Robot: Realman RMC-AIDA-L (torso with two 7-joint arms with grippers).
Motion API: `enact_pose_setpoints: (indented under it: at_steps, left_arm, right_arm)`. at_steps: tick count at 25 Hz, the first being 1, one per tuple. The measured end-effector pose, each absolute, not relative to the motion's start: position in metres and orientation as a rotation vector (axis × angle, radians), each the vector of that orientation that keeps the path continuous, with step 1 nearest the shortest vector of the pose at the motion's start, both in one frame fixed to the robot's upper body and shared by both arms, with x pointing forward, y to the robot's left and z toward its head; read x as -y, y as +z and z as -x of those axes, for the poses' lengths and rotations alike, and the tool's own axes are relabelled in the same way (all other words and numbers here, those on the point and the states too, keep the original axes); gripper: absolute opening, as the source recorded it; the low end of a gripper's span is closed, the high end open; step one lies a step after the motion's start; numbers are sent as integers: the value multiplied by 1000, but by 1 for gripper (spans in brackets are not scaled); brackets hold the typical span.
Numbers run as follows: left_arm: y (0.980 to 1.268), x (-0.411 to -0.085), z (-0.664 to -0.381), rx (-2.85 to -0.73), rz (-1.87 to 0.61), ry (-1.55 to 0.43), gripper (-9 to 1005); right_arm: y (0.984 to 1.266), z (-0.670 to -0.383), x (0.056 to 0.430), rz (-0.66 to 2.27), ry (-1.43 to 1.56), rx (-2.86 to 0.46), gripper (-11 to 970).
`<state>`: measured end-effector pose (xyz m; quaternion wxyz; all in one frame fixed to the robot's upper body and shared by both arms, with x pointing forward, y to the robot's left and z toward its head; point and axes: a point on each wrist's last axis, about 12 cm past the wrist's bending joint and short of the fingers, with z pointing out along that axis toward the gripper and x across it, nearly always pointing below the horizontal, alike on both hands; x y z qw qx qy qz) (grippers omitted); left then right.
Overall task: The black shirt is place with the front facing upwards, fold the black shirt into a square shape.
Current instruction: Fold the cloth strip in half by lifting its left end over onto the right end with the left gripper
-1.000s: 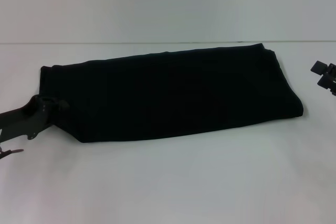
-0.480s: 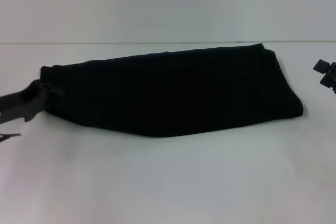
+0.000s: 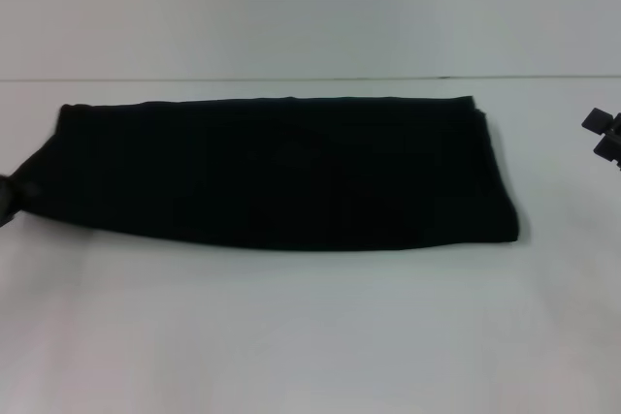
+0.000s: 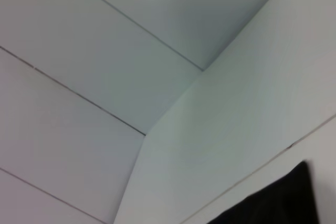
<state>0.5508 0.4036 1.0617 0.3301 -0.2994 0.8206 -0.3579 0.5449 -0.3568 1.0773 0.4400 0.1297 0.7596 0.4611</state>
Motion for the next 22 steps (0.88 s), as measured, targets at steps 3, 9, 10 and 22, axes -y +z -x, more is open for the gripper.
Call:
enact_pose_setpoints:
  at_steps: [3, 9, 10, 22]
  left_arm:
    - [1059, -413, -541, -2134, 819, -914, 45]
    - [1057, -422, -537, -2127, 847, -867, 46]
    - [1057, -423, -537, -2128, 847, -866, 46]
    - [1073, -407, -544, -2055, 756, -1000, 54]
  right_arm:
    - [1077, -545, 358, -331, 1145, -1879, 704]
    - [1078, -545, 359, -340, 1139, -1875, 701]
    - [1078, -545, 359, -340, 1139, -1875, 700]
    - [1080, -543, 358, -324, 1172, -1871, 694]
